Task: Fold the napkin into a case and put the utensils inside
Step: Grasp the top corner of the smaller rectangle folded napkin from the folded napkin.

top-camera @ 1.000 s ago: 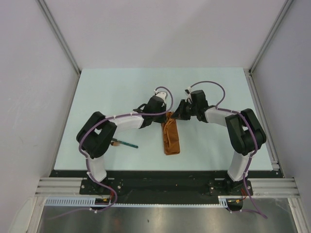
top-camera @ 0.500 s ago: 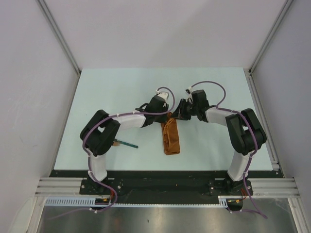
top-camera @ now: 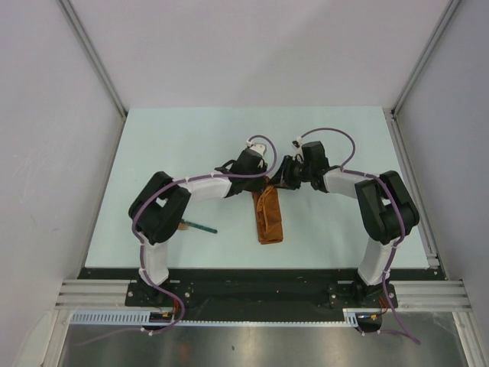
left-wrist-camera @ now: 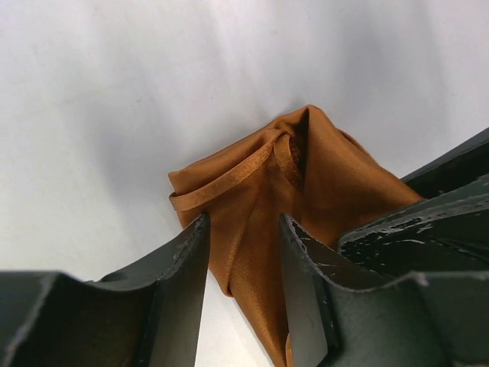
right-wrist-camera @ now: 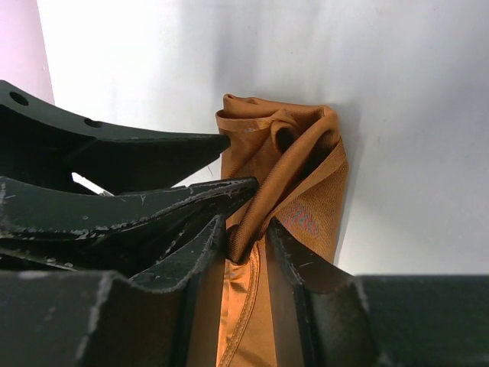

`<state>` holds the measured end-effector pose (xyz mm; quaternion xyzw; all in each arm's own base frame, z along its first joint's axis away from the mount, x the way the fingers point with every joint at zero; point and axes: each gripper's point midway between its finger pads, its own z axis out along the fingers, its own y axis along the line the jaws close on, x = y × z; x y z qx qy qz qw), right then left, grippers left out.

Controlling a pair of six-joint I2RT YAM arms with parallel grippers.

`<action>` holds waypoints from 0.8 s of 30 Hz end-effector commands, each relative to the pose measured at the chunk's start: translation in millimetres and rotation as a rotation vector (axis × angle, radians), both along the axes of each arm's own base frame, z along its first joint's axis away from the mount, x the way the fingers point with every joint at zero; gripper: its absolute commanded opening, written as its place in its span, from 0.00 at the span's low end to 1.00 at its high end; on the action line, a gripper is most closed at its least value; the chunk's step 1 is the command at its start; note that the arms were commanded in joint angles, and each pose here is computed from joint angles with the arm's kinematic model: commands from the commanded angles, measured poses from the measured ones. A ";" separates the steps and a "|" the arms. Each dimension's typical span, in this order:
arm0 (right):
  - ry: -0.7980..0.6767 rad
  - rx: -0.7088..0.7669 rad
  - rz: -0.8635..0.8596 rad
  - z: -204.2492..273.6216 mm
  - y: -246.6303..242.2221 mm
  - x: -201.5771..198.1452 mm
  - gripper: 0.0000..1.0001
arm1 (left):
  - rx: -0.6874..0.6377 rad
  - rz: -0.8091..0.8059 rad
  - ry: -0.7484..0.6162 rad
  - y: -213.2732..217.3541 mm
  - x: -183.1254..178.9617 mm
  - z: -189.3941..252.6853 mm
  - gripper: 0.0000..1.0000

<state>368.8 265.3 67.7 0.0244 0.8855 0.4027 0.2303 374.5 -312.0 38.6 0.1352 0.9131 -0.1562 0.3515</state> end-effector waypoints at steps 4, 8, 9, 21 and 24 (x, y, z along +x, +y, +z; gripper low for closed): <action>-0.034 0.044 0.003 21.0 -0.6 4.4 0.33 | 0.021 0.010 -0.019 -4.8 10.4 2.9 0.45; -0.025 0.048 0.005 19.1 -0.2 2.7 0.33 | 0.019 0.011 -0.017 -6.9 12.3 2.1 0.37; -0.030 0.049 0.004 20.4 -0.3 3.2 0.32 | 0.015 0.010 -0.020 -7.7 12.8 3.7 0.35; -0.033 0.055 0.005 22.5 -0.9 2.8 0.28 | 0.000 -0.004 -0.027 -11.7 13.6 14.7 0.00; -0.028 0.052 0.004 22.3 -2.6 2.0 0.32 | -0.008 -0.003 -0.034 -10.3 11.9 15.6 0.00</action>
